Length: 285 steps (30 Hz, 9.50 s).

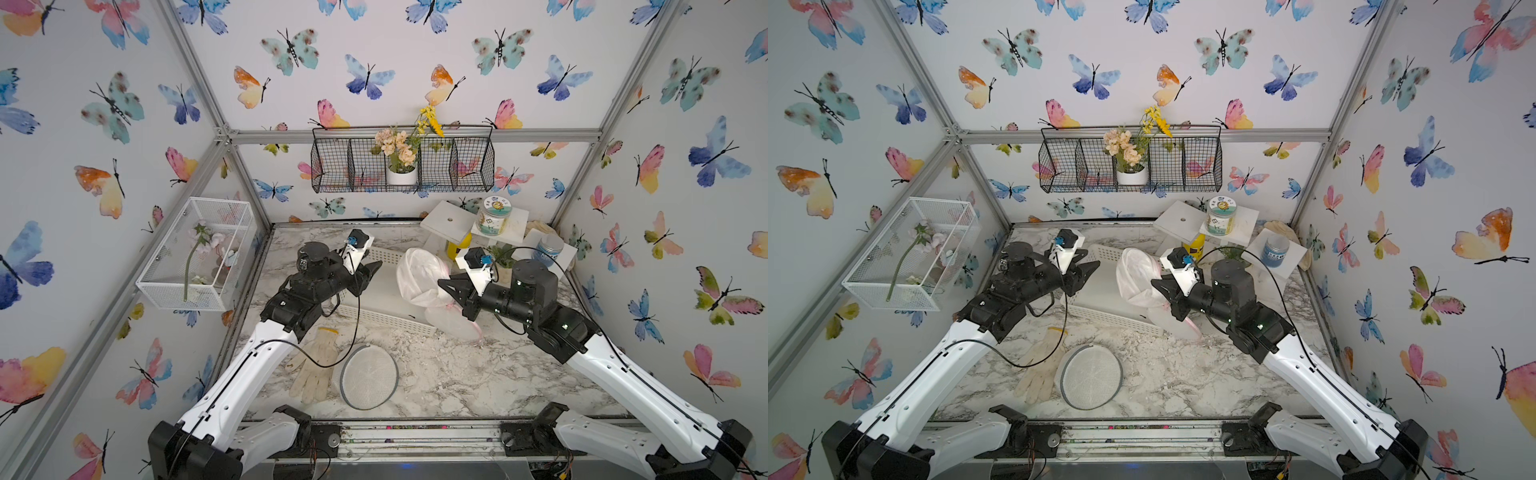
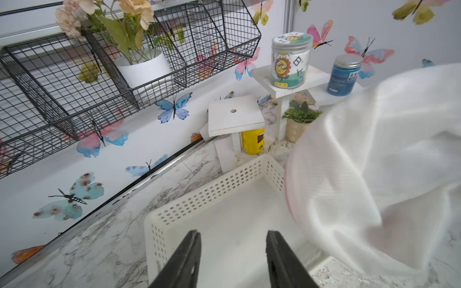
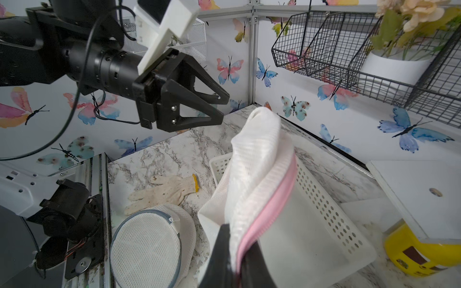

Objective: Turn the laundry bag inside out
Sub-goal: Turn over the laundry bag.

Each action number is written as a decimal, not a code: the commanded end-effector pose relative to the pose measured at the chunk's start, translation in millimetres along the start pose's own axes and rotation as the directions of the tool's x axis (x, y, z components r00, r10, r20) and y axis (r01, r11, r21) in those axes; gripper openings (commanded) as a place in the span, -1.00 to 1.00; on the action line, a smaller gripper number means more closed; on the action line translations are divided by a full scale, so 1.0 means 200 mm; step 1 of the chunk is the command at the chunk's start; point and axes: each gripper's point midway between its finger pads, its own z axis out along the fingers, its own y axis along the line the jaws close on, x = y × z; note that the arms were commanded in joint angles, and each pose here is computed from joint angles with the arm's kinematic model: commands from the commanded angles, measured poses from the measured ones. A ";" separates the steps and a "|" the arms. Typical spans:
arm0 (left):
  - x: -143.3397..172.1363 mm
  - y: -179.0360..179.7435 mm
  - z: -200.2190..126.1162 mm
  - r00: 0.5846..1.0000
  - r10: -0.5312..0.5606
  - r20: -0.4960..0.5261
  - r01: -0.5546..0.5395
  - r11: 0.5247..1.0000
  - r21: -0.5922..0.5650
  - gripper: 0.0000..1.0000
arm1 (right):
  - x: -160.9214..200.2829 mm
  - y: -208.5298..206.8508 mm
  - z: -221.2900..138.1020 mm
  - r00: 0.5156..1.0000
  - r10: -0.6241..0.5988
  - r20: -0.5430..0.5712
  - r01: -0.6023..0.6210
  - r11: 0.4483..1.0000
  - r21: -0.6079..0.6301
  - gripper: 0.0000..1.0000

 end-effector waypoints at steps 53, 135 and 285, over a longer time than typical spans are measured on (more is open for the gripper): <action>0.08 -0.54 -0.01 0.838 0.544 0.048 -0.462 0.660 0.593 -0.47 | 0.04 0.14 0.12 0.886 -0.452 -0.099 0.404 0.860 -0.311 -0.95; 0.08 -0.57 -0.22 0.723 0.691 -0.004 -0.591 0.621 0.515 -1.00 | -0.06 -0.39 0.37 0.914 -0.333 -0.233 0.364 0.925 0.108 -0.95; 0.10 -0.71 -0.02 0.993 0.119 -0.006 -0.071 0.625 0.777 -1.00 | 0.23 0.03 0.00 0.876 -0.481 -0.035 0.430 0.811 -0.396 -0.20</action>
